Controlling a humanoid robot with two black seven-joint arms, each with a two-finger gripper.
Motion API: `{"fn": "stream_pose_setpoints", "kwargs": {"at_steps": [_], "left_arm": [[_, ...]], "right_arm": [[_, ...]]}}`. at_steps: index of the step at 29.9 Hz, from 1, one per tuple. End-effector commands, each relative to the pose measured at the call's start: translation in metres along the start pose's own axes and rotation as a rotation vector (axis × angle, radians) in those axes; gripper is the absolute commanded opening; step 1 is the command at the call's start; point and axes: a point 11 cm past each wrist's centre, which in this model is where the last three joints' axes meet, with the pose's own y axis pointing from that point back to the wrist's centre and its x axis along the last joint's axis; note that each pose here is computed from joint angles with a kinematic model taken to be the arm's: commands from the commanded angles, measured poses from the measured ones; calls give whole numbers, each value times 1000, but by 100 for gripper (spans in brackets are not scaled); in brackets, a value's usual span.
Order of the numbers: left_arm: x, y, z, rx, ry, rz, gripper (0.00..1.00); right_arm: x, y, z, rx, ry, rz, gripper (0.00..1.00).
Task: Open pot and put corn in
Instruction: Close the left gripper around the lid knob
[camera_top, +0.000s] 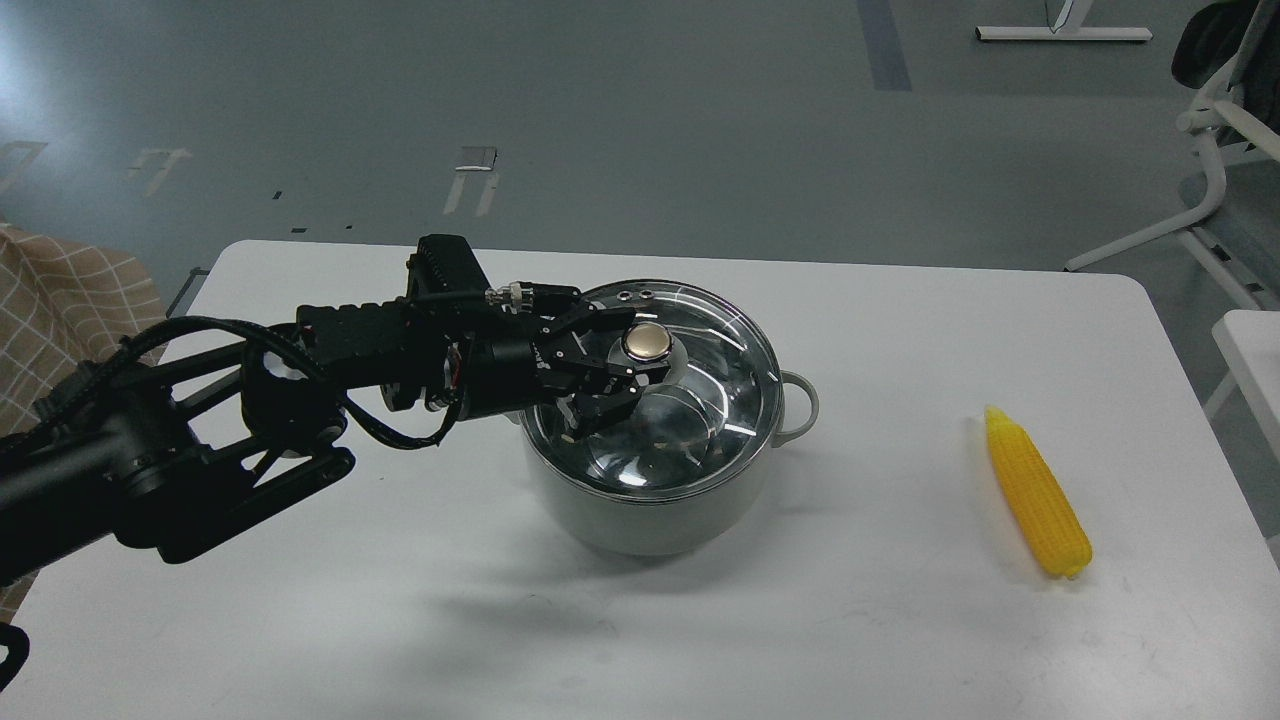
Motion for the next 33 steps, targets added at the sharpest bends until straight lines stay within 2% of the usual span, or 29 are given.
{"fn": "stream_pose_setpoints", "kwargs": {"at_steps": [1,19,22,24,33], "left_arm": [[-2,-1,1,-1,5,-1,64],[-6,-4,-6,25,25,-4,64],[-5,-6,-5,20,24,1,55],[-5,-6,-5,20,23,1,44],[-2,-3,-3,11,15,10,26]], "right_arm": [[0,0,0,-1,0,1,100],[0,0,2,-2,-2,0,100],[0,0,1,-1,-1,0,100],[0,0,1,-2,-1,2,100],[3,2,2,-5,2,8,100]]}}
